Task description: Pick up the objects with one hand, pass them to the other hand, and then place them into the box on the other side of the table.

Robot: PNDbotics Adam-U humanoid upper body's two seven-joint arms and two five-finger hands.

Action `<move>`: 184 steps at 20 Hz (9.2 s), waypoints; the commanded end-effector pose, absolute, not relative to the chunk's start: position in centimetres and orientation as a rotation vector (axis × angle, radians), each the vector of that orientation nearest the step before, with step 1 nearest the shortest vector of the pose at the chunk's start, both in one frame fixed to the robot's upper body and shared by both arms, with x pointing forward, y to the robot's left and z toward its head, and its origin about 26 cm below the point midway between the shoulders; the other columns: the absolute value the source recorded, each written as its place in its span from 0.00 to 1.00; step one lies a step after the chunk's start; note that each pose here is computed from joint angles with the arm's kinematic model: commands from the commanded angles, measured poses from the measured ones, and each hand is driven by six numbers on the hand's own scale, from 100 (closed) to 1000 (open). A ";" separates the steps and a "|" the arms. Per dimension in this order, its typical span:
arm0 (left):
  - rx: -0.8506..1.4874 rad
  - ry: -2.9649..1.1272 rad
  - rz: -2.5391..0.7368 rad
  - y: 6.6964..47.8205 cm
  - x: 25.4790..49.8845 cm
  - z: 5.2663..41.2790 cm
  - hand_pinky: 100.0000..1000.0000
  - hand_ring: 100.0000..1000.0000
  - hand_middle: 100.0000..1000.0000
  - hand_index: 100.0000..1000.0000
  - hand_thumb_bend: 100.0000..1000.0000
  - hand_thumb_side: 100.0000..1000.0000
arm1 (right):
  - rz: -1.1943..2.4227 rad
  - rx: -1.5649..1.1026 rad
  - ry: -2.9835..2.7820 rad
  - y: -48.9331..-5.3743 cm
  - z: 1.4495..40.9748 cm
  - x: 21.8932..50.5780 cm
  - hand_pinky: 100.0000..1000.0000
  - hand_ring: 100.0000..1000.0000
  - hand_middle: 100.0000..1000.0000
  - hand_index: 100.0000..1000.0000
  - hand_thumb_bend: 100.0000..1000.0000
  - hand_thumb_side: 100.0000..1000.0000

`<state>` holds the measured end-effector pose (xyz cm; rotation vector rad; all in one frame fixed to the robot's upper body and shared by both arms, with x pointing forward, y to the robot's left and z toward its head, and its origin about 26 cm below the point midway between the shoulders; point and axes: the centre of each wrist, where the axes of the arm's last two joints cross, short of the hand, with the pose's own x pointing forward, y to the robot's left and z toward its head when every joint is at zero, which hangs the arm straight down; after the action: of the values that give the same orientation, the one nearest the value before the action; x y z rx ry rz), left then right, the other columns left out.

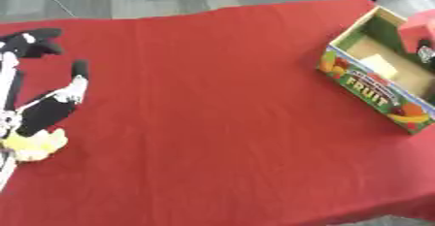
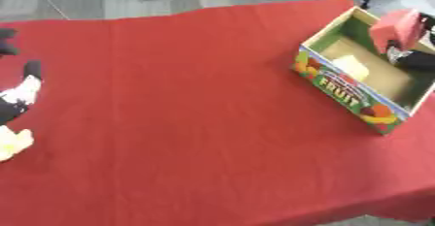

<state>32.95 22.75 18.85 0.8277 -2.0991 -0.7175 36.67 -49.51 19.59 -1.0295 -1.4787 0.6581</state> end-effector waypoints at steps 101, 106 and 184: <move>0.862 -1.063 -1.647 32.5 35.7 26.4 0.79 0.79 0.74 0.76 0.63 0.00 | 0.677 -0.249 -2.128 -38.7 26.8 32.4 0.99 1.00 0.75 0.91 0.00 0.36; 0.846 -0.969 -1.725 32.6 36.1 26.1 0.80 0.80 0.75 0.76 0.66 0.00 | 0.689 -0.257 -2.113 -38.7 26.4 32.5 0.99 1.00 0.75 0.91 0.00 0.38; 0.883 -1.662 -1.381 28.0 34.0 28.2 0.62 0.50 0.37 0.47 0.00 0.07 | 0.733 -0.250 -2.109 -38.7 25.7 32.6 0.99 1.00 0.76 0.92 0.00 0.40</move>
<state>34.47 28.16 27.14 0.8609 -1.5995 -1.4150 33.05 -38.46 23.74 -0.2142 -2.0765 0.6950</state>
